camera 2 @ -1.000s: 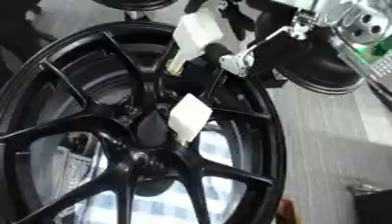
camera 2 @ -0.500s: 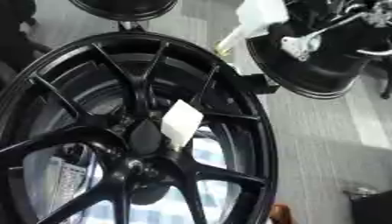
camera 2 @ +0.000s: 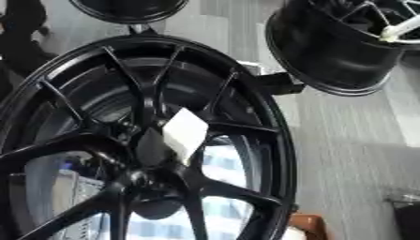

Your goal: Pull the pin out of the wheel hub.

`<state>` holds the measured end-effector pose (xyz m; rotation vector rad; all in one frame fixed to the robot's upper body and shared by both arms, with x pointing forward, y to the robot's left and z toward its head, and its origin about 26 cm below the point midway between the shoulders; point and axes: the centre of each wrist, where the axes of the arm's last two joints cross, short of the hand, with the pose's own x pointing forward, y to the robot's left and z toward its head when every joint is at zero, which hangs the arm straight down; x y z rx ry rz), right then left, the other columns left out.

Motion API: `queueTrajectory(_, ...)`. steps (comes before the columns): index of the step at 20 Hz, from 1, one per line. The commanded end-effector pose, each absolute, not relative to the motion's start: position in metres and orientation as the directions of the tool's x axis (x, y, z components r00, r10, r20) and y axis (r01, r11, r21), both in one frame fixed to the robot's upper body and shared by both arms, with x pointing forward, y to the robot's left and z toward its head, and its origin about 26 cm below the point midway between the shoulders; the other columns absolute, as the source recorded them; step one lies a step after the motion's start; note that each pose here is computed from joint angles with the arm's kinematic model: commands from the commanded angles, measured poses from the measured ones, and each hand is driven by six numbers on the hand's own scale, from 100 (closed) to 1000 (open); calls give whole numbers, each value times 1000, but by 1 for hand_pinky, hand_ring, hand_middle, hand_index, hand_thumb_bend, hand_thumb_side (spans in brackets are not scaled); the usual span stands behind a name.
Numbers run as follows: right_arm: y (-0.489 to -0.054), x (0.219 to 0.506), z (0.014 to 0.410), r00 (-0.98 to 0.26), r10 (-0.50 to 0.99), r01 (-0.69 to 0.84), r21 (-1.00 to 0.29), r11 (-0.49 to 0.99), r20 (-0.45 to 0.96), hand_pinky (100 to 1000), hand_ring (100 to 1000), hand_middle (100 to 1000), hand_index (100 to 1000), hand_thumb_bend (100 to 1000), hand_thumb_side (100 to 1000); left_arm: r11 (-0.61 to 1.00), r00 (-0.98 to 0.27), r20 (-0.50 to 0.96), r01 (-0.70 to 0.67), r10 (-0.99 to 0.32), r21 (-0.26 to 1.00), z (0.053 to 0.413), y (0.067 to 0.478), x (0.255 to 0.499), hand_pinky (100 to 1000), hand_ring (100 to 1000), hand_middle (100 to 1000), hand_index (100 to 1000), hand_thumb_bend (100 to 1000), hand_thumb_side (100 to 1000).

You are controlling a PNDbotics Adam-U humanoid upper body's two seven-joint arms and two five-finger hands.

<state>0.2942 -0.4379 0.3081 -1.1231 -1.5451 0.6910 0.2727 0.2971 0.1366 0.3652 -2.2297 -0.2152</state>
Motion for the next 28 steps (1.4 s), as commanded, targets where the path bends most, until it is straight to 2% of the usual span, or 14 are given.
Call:
queueTrajectory(1,-463,286,302,110,899,326,-870,370,423,897,851,799,832,301,100,942,-618,712,-190,-335,278,140,294,271,890,697,631,819,100,705)
queueTrajectory(4,-469,275,286,139,896,324,-875,361,421,887,850,809,847,268,100,943,-618,714,-184,-330,277,139,292,271,890,697,631,820,100,701)
queueTrajectory(5,-469,271,282,139,900,331,-875,352,414,874,832,794,846,224,100,944,-619,714,-180,-328,277,139,292,271,890,697,631,820,100,699)
queueTrajectory(10,-461,247,264,105,933,403,-872,276,344,847,778,745,837,146,100,949,-623,718,-154,-310,276,137,289,271,891,708,631,820,100,697)
queueTrajectory(12,-458,236,259,98,945,437,-867,240,311,831,732,690,816,109,100,950,-623,721,-143,-304,276,137,287,271,891,710,631,820,100,697)
queueTrajectory(13,-457,230,258,94,948,454,-861,230,303,806,656,602,788,100,100,951,-624,721,-139,-301,277,136,287,271,891,710,631,820,100,695)
queueTrajectory(15,-455,219,258,71,951,489,-842,229,300,773,579,513,751,100,100,952,-625,723,-128,-294,277,136,286,271,890,710,631,820,100,694)
queueTrajectory(17,-456,210,258,47,953,519,-823,233,299,762,569,498,748,100,100,954,-625,725,-116,-287,278,135,284,271,889,710,631,820,100,694)
queueTrajectory(20,-451,212,263,-37,953,553,-788,269,299,753,570,499,749,100,124,955,-629,726,-104,-279,277,136,283,271,889,709,630,820,100,692)
queueTrajectory(28,-423,235,253,-276,920,529,-755,388,279,773,573,502,743,100,100,958,-639,722,-85,-264,275,137,280,272,889,709,630,819,100,689)
